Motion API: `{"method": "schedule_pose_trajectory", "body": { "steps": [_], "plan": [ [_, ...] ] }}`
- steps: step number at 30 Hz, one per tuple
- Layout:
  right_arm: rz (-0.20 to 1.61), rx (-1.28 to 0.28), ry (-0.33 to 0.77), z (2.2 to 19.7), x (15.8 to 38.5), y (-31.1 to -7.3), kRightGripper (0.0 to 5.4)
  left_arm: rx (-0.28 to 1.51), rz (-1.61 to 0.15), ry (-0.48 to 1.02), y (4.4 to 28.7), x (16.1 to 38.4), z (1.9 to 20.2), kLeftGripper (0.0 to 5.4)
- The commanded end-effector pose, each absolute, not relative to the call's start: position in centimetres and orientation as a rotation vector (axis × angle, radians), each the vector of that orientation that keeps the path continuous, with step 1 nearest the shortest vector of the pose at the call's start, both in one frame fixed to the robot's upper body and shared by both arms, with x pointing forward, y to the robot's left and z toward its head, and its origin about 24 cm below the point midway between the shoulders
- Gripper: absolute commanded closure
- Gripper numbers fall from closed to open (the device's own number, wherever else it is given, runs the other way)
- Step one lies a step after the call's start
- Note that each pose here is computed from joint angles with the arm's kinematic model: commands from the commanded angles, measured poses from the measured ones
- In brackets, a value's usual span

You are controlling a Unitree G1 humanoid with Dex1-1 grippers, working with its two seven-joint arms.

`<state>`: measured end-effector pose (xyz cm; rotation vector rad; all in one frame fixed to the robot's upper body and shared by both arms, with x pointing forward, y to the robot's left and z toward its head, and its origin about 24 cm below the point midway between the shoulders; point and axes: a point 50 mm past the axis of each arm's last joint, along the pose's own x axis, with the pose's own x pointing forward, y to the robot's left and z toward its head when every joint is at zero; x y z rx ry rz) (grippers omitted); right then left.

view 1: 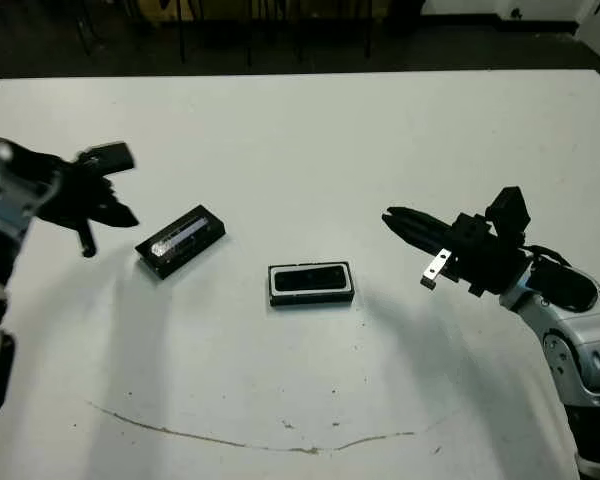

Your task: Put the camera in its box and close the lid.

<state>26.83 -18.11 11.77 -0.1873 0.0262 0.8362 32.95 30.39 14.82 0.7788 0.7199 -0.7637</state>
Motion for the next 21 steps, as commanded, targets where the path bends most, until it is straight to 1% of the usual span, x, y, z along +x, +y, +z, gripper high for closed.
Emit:
{"method": "schedule_pose_trajectory", "body": {
  "steps": [1,4,7,9,11,13,15,18,21],
  "plan": [
    [0.829,-0.186,0.039,11.4,26.8,-18.3,5.39,0.749,-0.697,0.595,32.0,31.3,15.0,5.4],
    [0.83,-0.197,0.032,11.4,26.7,-18.3,5.39,0.739,-0.614,0.403,32.6,29.8,16.1,5.4],
    [0.826,-0.205,0.035,11.4,26.7,-18.3,5.39,0.646,-0.442,0.164,32.9,28.2,17.2,5.4],
    [0.831,-0.2,0.032,11.3,26.7,-18.4,5.39,0.536,-0.323,-0.007,32.3,27.1,17.3,5.4],
    [0.831,-0.199,0.031,11.2,26.7,-18.3,5.39,0.461,-0.243,-0.122,31.2,25.9,17.3,5.4],
    [0.829,-0.196,0.036,11.2,26.6,-18.3,5.39,0.426,-0.222,-0.181,29.8,24.8,17.2,5.4],
    [0.829,-0.2,0.04,11.2,26.6,-18.3,5.39,0.43,-0.216,-0.201,28.3,23.8,17.3,5.4],
    [0.834,-0.198,0.033,11.3,26.6,-18.2,5.4,0.417,-0.254,-0.152,26.2,22.6,17.1,5.09],
    [0.837,-0.197,0.033,11.3,26.6,-18.2,5.4,0.416,-0.324,-0.093,25.1,22.5,16.3,4.6]
  ]
}}
